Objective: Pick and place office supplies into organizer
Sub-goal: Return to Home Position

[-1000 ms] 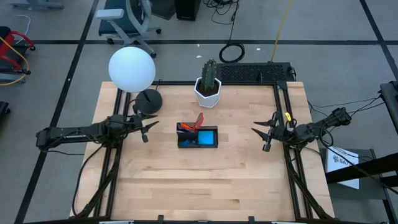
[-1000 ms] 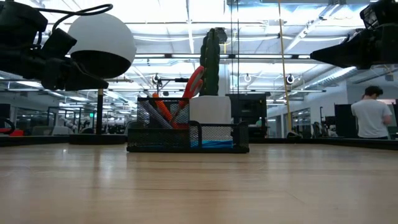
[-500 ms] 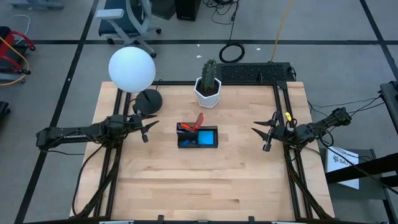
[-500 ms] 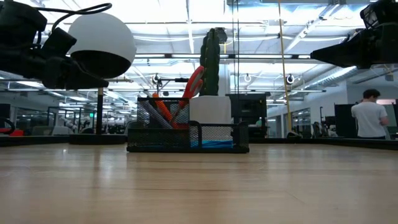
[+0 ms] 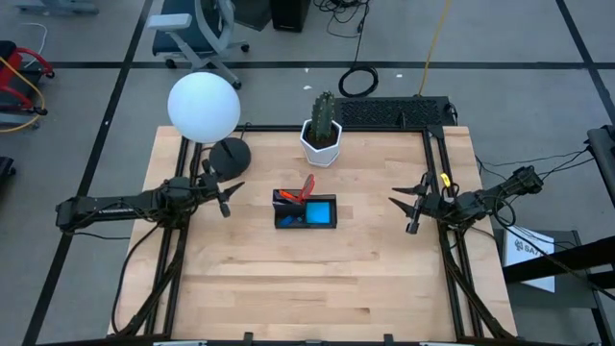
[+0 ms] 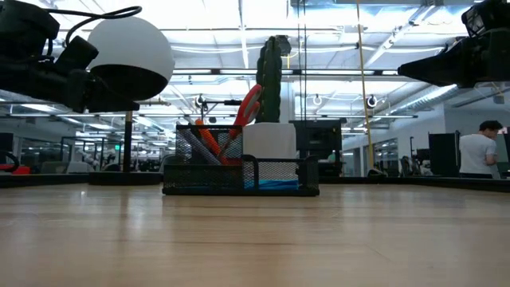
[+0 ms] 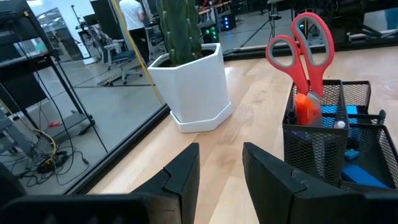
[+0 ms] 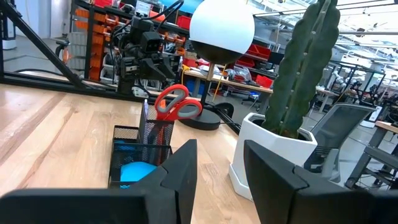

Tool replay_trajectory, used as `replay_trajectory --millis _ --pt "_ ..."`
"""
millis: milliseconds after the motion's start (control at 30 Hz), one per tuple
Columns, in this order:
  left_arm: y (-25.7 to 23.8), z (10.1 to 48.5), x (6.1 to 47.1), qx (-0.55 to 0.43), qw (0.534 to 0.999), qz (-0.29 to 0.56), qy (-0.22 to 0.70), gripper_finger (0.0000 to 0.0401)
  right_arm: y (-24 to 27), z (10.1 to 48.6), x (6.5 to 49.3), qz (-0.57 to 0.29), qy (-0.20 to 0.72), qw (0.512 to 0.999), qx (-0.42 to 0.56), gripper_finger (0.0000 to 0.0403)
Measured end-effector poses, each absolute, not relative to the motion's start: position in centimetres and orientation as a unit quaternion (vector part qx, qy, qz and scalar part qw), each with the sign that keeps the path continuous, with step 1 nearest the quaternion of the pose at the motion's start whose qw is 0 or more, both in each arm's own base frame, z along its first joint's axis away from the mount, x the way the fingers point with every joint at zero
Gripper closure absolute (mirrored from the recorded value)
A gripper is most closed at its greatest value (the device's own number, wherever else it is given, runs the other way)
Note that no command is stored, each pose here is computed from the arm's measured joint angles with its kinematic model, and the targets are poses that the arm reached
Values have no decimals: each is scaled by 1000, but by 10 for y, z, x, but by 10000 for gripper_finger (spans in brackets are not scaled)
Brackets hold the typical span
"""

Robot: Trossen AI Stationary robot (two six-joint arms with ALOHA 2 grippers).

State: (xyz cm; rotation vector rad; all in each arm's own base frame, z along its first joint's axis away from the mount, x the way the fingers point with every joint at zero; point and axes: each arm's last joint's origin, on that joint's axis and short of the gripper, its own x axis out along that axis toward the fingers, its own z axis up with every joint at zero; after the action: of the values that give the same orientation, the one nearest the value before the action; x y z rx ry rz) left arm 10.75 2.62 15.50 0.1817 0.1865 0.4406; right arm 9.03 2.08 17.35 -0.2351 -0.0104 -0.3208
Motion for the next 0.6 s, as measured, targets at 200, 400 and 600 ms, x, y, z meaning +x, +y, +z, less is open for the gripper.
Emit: replay_trajectory --millis 200,400,600 --pt "26 155 108 89 968 218 92 272 21 174 90 -159 -5 980 -117 280" --pt "26 155 108 91 968 217 92 272 21 174 90 -159 -5 980 -117 279" --pt "26 155 108 90 968 217 92 272 21 174 90 -159 -5 980 -117 281"
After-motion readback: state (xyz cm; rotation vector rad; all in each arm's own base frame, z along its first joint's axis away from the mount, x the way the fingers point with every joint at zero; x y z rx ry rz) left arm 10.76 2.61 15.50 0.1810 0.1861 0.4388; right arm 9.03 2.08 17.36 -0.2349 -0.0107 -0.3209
